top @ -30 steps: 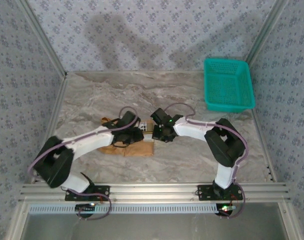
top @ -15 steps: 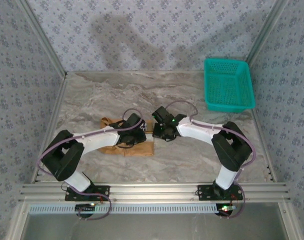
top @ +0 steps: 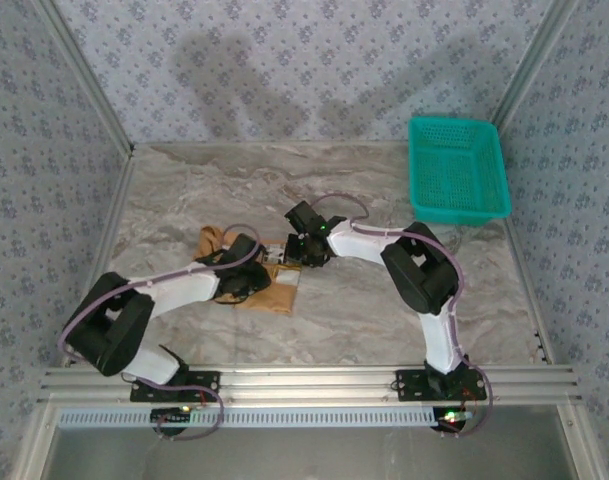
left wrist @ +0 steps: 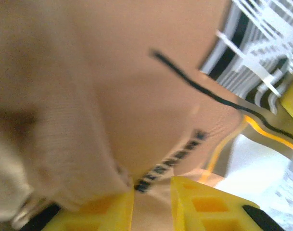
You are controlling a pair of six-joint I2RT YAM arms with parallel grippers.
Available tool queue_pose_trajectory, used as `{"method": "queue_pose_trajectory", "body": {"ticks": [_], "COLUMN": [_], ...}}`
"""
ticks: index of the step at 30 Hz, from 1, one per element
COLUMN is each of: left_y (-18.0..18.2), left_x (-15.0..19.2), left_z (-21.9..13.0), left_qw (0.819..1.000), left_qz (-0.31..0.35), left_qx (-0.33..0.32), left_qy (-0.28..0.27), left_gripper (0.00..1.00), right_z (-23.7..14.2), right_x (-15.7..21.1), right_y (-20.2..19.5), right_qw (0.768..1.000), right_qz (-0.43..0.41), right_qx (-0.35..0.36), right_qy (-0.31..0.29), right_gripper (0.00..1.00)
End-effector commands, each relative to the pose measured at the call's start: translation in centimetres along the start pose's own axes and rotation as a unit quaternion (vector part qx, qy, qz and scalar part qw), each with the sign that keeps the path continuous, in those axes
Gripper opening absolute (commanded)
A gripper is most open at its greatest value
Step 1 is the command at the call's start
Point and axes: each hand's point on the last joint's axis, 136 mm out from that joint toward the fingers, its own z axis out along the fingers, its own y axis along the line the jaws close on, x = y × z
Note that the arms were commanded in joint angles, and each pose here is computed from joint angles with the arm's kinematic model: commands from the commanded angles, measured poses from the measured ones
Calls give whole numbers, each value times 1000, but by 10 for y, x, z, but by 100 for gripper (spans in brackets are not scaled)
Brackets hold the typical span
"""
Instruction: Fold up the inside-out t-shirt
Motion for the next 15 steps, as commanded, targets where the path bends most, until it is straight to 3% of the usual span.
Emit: {"method": "queue_pose_trajectory", "body": {"ticks": [1,7,15], "left_y": [37,85,109], "left_x": [-7,-37,-83], "left_z": [-12,-39,-103], "left_qw": [999,996,989], "left_qz": [-16,-67,-84], "left_qx": [-32,-43,-68], "left_qy": [-8,-36,-102], "left_gripper": [26,26,27], "right_z": [16,0,-10], "right_x": [47,77,83], "right_y": [-72,-102,-80], "right_qw": [992,987,990], "right_qz": [23,13,-15], "right_qx": [113,146,130], "right_qy": [56,61,57], "right_gripper": [1,1,2]}}
